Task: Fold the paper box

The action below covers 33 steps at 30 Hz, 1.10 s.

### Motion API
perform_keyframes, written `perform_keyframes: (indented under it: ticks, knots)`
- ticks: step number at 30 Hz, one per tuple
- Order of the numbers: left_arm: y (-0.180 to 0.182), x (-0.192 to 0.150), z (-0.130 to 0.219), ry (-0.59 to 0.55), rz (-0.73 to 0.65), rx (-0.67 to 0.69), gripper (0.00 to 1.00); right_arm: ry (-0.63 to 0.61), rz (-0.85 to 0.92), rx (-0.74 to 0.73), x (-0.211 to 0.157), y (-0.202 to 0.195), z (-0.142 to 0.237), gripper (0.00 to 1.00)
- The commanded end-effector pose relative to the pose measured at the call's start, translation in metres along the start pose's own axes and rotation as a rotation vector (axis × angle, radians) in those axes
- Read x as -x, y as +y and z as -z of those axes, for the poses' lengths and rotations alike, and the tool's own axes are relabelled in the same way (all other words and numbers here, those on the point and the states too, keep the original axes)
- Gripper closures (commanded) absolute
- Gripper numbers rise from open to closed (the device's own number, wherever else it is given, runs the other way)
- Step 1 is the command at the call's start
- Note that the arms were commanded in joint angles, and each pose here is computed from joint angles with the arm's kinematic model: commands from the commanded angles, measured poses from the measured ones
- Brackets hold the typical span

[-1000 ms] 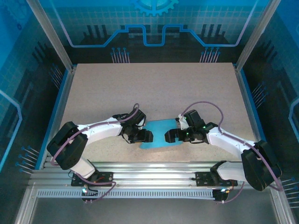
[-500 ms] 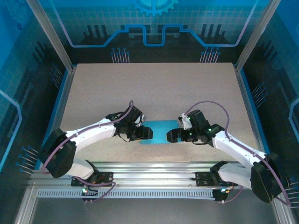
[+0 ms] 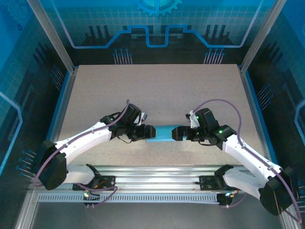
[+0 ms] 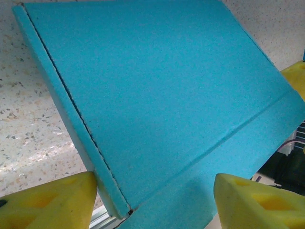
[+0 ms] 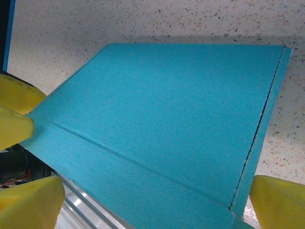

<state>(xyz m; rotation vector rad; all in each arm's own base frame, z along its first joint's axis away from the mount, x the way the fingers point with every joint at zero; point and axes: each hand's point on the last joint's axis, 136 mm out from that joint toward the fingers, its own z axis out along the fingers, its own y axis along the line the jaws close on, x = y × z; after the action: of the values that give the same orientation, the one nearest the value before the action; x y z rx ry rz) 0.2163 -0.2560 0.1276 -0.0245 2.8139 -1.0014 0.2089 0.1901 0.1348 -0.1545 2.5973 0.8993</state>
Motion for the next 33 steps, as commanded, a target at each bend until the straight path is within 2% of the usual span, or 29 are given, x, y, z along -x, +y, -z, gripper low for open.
perform_keyframes:
  ticks: [1,10,20,33]
  knots:
    - [-0.031,0.004,0.018,-0.014,0.002,-0.112,0.32,-0.012,-0.012,0.078,0.008,0.022,0.012,0.00]
    - [-0.050,0.010,0.031,-0.037,0.035,-0.199,0.24,-0.011,-0.062,0.103,0.011,0.028,0.018,0.00]
    - [-0.057,0.008,0.029,-0.017,0.065,-0.245,0.20,0.004,-0.122,0.106,0.012,0.032,0.024,0.00]
    - [-0.054,0.012,0.023,-0.010,0.184,-0.268,0.18,0.070,-0.177,0.072,0.014,0.032,0.024,0.00]
